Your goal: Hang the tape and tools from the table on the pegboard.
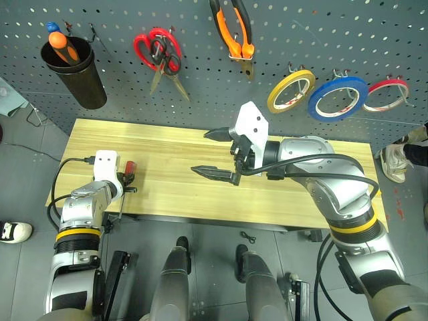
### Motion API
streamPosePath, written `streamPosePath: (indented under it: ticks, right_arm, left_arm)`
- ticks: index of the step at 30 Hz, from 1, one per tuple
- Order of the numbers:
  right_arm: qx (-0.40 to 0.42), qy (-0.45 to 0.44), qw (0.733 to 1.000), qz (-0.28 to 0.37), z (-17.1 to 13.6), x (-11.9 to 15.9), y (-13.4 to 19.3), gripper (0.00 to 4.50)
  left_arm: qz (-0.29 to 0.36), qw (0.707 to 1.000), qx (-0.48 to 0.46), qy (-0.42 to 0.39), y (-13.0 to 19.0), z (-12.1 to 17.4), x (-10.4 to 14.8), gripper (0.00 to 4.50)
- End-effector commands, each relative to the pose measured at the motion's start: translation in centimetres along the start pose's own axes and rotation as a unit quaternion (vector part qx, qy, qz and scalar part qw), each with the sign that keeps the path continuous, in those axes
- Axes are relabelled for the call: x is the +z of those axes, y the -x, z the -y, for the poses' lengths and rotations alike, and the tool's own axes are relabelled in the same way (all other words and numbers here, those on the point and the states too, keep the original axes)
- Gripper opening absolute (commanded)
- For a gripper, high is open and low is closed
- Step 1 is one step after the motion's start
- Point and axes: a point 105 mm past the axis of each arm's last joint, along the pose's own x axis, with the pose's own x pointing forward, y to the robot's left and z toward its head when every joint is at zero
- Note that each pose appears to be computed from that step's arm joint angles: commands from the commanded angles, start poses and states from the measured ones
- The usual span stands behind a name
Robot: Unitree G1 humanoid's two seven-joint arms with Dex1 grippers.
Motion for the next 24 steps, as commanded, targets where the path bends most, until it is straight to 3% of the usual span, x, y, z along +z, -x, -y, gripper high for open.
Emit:
streamPosePath:
  ticks: [1, 10, 16, 22, 24]
  right_arm:
    - [0.001, 0.021, 1.000, 0.018, 0.1, 1.1, 0.4, 4.50]
    - [0.003, -0.016, 0.986, 0.168, -0.1, 5.8, 3.8, 4.50]
    - [-0.022, -0.020, 0.959, 0.280, 1.9, 11.3, 5.5, 4.50]
    - [-0.063, -0.008, 0.943, 0.326, 3.7, 13.1, 5.6, 4.50]
    - [-0.069, -0.004, 0.940, 0.334, 4.0, 13.4, 5.6, 4.50]
  left_arm:
    - [0.017, 1.000, 0.000, -0.002, 0.6, 0.0, 0.5, 0.71]
    - [0.211, 0.972, 0.021, -0.098, 7.4, 3.0, 7.5, 0.71]
    - [0.424, 0.887, 0.107, -0.151, 16.3, 4.0, 17.5, 0.71]
    - [0.531, 0.809, 0.199, -0.158, 22.1, 2.7, 24.9, 0.71]
    - [0.547, 0.797, 0.202, -0.155, 22.6, 2.8, 26.2, 0.71]
